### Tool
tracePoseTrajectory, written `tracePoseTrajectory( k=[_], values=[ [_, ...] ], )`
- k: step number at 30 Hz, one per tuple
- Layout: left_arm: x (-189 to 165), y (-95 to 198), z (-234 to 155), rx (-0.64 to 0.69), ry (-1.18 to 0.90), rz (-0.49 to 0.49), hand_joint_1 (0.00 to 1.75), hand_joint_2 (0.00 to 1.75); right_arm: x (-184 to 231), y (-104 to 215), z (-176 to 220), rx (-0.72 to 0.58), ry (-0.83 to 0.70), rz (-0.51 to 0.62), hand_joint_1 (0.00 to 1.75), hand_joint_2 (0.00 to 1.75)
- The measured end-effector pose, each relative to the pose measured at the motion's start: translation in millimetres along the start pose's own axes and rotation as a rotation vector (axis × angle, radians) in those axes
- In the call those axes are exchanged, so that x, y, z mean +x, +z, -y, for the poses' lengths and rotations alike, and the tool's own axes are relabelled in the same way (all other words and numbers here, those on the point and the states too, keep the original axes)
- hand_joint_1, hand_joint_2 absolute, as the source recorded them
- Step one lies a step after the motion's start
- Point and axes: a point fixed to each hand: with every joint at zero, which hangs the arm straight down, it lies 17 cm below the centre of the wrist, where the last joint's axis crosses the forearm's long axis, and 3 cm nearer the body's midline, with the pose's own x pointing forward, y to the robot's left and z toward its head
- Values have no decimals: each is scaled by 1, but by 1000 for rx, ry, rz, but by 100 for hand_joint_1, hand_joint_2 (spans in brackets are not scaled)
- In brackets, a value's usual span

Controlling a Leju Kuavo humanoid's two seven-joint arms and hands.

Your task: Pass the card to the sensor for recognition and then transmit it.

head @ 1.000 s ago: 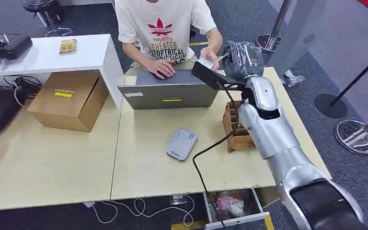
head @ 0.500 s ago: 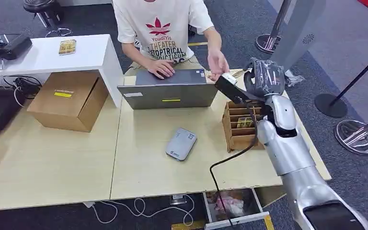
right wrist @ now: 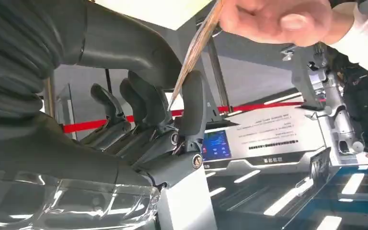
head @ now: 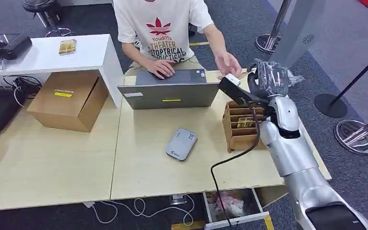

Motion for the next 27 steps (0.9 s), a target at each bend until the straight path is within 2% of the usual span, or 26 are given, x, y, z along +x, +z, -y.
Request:
tracePoseTrajectory(
  k=[3, 12, 13, 15, 18, 19, 20, 21, 22, 23, 27],
  values=[
    [-1, -1, -4, 8, 8, -12, 0, 0, 9, -2, -1, -2, -8, 0, 162, 175],
    [-7, 0, -4, 38, 50, -48, 0, 0, 62, -17, 2, 6, -38, 59, 162, 175],
    [-7, 0, -4, 38, 51, -50, 0, 0, 65, -18, 3, 6, -41, 63, 154, 175],
    [-8, 0, -4, 39, 55, -53, 0, 0, 72, -20, 4, 6, -46, 71, 155, 175],
    [-10, 0, -4, 45, 63, -61, 0, 0, 77, -22, 4, 7, -50, 81, 143, 175],
    [-10, 0, -4, 49, 66, -65, 0, 0, 80, -22, 4, 8, -53, 85, 147, 175],
    [-11, 0, -4, 50, 68, -67, 0, 0, 83, -23, 4, 9, -56, 89, 136, 175],
    [-11, 0, -4, 50, 71, -68, 0, 0, 85, -23, 4, 11, -58, 91, 94, 175],
    [-11, 0, -4, 50, 73, -68, 0, 0, 88, -24, 4, 12, -60, 93, 7, 175],
    [-12, 0, -4, 51, 76, -70, 0, 0, 89, -24, 3, 14, -62, 93, 0, 175],
    [-14, 0, -4, 50, 75, -73, 0, 0, 90, -23, -2, 28, -65, 89, 0, 175]
  ],
)
